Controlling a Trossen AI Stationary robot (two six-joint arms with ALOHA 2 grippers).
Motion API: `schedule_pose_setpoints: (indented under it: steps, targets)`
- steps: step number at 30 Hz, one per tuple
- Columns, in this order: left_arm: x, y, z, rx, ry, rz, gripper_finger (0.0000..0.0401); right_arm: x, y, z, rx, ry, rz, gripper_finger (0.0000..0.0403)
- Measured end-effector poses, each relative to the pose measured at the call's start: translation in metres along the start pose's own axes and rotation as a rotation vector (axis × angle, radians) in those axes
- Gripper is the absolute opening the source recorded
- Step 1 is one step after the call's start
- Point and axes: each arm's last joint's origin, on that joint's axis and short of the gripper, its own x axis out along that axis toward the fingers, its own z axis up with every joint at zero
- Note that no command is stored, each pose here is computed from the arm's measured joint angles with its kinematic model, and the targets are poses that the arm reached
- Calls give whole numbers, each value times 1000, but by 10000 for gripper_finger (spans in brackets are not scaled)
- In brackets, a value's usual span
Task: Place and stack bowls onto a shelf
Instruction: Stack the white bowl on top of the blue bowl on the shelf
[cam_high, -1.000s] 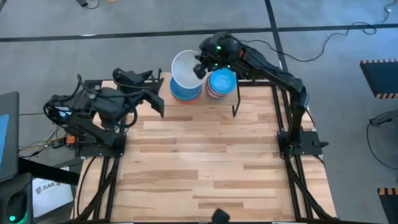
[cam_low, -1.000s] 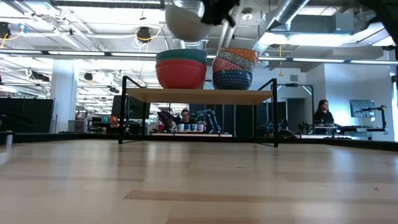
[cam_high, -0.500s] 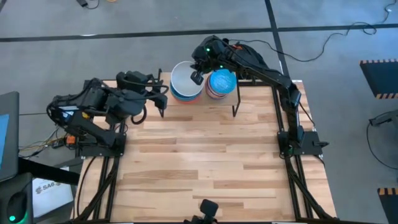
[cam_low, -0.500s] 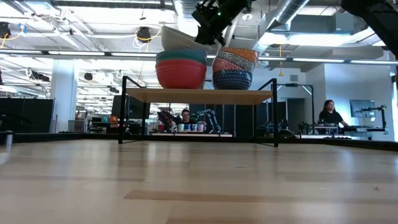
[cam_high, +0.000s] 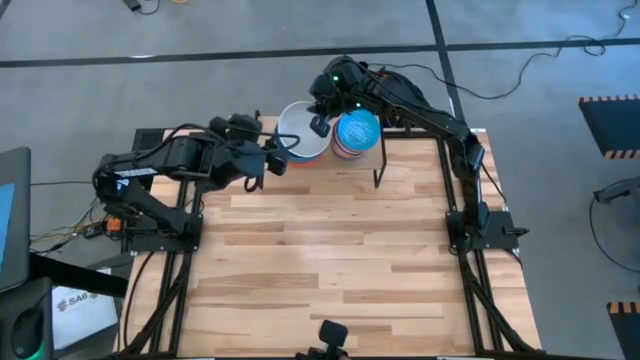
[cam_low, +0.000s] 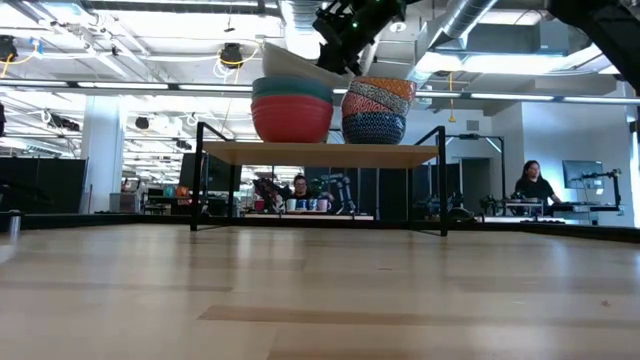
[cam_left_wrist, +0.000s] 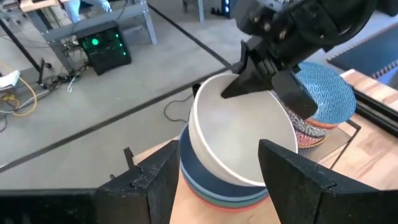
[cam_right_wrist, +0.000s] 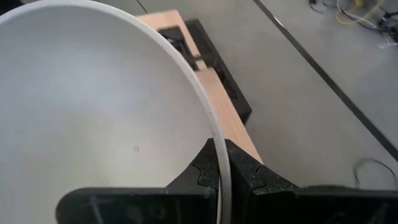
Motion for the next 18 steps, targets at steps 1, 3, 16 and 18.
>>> schedule_pose_setpoints:
  steps: [1,3,16,18]
  targets:
    - [2,0,0,0,6,-1,204,0,0,1,-1,-9,8,31]
    - [5,0,0,-4,18,-6,204,0,1,3,-6,-32,32,34]
    - [8,-1,0,-43,22,-3,204,0,3,5,0,-56,81,93]
    - [8,-1,0,-47,23,-4,204,0,3,4,4,-49,83,108]
